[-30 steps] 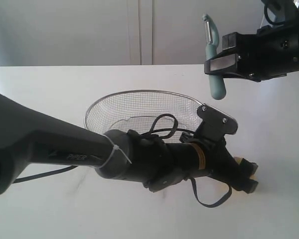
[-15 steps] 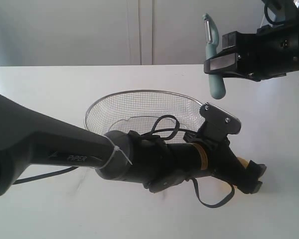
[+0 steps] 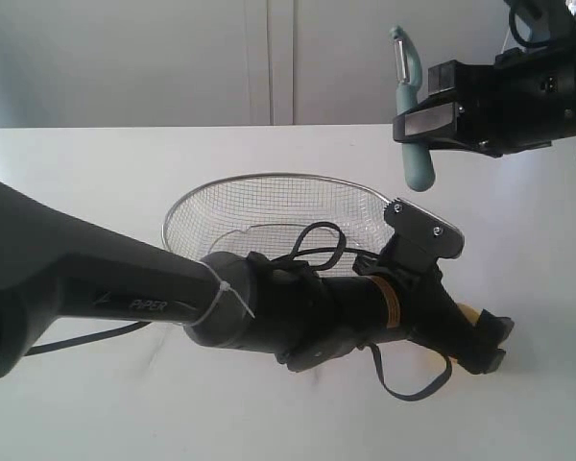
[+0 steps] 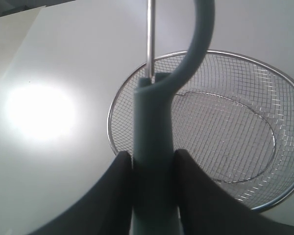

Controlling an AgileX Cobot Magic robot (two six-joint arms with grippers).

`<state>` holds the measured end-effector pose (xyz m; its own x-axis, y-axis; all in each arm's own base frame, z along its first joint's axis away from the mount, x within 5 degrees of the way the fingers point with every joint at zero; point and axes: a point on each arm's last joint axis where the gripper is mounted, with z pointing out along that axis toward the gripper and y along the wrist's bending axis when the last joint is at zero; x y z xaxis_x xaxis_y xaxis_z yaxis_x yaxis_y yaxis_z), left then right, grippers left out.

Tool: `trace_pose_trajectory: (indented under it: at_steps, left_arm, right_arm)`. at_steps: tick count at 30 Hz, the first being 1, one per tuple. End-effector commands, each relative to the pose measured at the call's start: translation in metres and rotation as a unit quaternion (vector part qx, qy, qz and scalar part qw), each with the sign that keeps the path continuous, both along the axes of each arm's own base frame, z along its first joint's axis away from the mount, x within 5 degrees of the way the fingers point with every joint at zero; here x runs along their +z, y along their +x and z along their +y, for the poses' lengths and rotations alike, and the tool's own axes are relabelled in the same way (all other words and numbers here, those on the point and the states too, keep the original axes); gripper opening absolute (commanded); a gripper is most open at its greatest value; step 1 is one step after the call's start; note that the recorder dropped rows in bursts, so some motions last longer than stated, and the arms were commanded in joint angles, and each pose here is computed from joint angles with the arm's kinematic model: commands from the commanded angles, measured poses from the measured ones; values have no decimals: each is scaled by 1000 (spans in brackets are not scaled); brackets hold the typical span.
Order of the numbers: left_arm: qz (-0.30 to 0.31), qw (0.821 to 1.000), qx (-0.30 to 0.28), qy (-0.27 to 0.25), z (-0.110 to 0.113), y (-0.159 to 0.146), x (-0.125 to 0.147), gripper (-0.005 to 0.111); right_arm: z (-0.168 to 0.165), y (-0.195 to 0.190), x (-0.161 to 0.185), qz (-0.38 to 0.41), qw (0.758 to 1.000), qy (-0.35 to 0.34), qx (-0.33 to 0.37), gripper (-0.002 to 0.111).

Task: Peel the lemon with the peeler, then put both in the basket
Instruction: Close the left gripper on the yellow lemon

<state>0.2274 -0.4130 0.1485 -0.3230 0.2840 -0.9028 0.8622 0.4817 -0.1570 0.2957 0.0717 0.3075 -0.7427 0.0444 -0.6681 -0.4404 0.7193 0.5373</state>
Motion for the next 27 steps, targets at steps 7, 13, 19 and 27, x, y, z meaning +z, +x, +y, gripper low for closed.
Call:
trace_pose_trajectory:
  at_steps: [7, 13, 19, 27]
  left_arm:
    - [26, 999, 3, -18, -6, -2, -18, 105]
    - [29, 999, 2, -21, -6, -2, -25, 105]
    - [28, 999, 2, -20, -6, -2, -25, 105]
    - [26, 999, -1, -19, -7, -2, -25, 105]
  right_arm:
    - [-1, -1, 1, 0, 1000, 4, -2, 0]
    - [-1, -1, 1, 0, 1000, 4, -2, 0]
    - [-1, -1, 1, 0, 1000, 5, -2, 0]
    - [-1, -1, 1, 0, 1000, 5, -2, 0]
